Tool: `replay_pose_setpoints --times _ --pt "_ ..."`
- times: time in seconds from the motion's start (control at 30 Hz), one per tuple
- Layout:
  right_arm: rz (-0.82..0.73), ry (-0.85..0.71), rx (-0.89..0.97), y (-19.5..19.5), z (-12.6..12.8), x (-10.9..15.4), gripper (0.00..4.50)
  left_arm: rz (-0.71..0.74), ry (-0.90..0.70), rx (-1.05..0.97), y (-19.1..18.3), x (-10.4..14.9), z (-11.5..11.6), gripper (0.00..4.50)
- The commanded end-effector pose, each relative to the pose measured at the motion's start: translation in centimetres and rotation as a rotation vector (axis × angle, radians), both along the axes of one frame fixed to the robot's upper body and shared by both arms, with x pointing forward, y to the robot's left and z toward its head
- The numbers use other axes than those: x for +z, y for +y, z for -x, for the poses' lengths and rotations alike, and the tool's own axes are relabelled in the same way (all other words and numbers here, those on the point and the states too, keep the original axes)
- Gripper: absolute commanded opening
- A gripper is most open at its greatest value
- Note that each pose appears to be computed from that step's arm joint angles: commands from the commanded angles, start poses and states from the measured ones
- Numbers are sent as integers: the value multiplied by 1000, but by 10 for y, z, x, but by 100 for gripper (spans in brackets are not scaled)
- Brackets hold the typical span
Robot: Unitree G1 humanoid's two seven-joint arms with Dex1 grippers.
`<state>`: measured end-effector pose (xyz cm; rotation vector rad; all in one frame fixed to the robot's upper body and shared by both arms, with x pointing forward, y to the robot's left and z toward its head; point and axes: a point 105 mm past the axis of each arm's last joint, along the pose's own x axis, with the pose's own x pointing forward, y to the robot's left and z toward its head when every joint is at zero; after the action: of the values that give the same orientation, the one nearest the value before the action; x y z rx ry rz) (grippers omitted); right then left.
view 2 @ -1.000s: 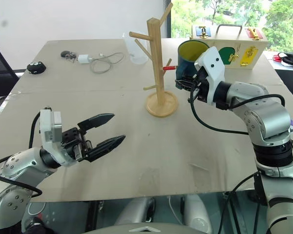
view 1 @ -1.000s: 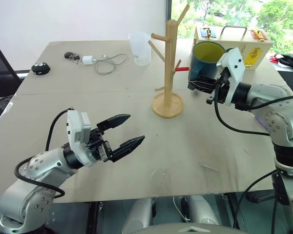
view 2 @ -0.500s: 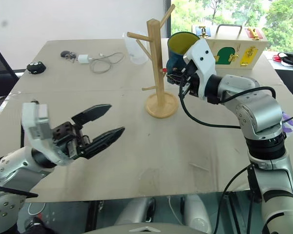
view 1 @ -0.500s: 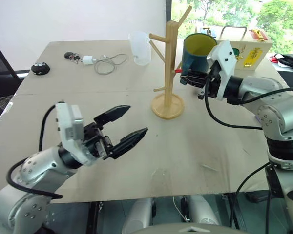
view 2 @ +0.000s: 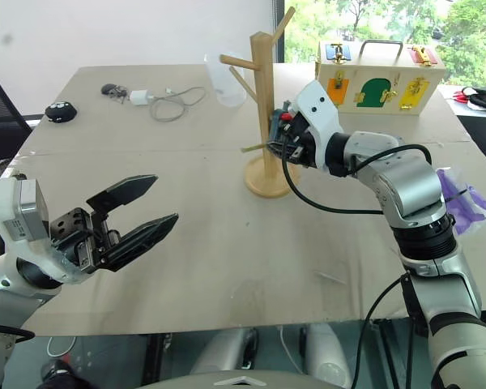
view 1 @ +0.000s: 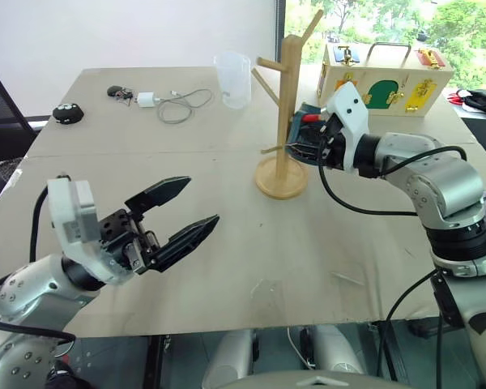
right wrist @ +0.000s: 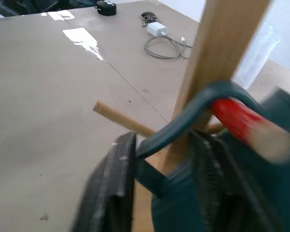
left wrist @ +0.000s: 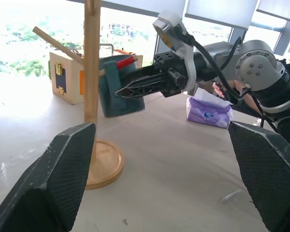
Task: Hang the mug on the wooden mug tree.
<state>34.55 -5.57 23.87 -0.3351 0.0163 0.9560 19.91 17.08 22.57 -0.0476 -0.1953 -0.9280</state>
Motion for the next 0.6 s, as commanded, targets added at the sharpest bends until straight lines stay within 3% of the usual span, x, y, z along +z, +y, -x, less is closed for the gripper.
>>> replay_pose_setpoints --times 0.03,0.07,0.2,0.37,0.47,0.6 --pt "-39 -95 2 -6 12 24 351 -32 -37 11 2 5 2 450" --pt "-62 -107 30 -8 20 29 394 -34 -23 15 2 4 2 450" --pt "-130 -131 100 -20 46 40 394 -61 34 35 1 -6 -2 450" --pt "-159 -86 106 -46 66 28 394 -107 106 55 1 -21 -6 450" --pt "-167 -30 41 -69 70 8 394 -129 139 60 2 -29 -6 450" --pt "-32 2 -184 -128 76 -43 394 -159 206 78 12 -41 0 450"
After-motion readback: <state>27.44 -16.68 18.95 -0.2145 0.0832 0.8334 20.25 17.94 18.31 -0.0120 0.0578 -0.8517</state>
